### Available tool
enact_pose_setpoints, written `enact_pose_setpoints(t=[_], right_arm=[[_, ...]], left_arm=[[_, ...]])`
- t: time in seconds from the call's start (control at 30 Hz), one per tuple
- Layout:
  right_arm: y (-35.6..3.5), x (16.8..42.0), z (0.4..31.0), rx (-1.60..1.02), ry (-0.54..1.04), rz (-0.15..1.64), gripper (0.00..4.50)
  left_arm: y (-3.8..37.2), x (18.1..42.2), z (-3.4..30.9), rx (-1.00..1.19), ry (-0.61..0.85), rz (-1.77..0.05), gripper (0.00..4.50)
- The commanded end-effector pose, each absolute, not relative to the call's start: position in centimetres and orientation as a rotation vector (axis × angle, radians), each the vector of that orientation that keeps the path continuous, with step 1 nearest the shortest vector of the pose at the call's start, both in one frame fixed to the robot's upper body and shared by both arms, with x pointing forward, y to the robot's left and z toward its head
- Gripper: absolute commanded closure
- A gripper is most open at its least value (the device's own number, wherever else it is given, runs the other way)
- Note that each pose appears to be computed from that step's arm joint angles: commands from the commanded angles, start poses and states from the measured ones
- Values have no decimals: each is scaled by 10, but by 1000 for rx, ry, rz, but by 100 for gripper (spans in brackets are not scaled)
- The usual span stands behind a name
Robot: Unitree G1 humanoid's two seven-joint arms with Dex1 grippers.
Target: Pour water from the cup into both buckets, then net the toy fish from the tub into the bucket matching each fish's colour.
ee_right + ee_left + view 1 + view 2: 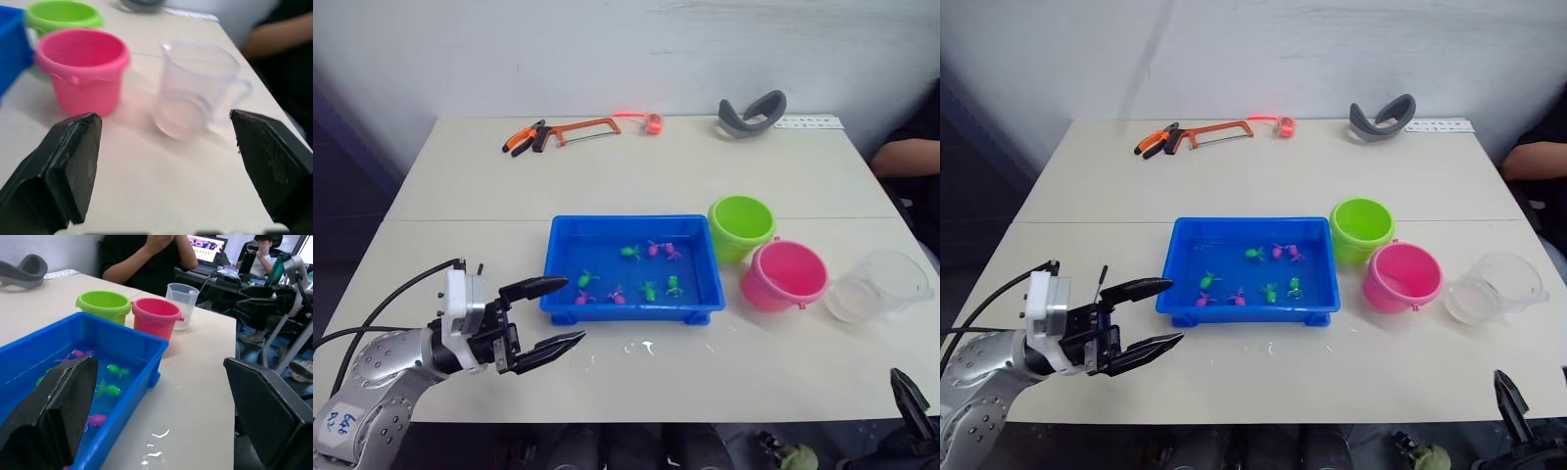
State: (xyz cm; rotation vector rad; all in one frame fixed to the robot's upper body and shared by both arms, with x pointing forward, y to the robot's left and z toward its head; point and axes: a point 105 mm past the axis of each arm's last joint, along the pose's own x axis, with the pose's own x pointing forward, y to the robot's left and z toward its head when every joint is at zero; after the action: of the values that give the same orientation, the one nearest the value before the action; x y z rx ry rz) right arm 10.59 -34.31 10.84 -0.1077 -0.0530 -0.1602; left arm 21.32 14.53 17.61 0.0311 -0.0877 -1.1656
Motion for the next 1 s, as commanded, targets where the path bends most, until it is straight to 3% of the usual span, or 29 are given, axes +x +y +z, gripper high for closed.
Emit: enact_pose_setpoints(t=[0.03,0.17,0.23,0.63,1.0], right_arm=[[-357,97,109,-113,-69,-320,0],[-371,113,106,41,-124,-472,0],[-376,125,90,111,-27,-499,0],[-411,196,87,26,57,-438,0],[-434,231,84,3,60,-413,0]], left_arm=[[133,210,185,14,-126,-1213,3],[124,207,186,-17,-97,-1269,3],[121,209,188,-15,-97,-1272,3],[111,217,199,-26,-138,-1248,3],[116,221,203,2,-148,-1231,3]])
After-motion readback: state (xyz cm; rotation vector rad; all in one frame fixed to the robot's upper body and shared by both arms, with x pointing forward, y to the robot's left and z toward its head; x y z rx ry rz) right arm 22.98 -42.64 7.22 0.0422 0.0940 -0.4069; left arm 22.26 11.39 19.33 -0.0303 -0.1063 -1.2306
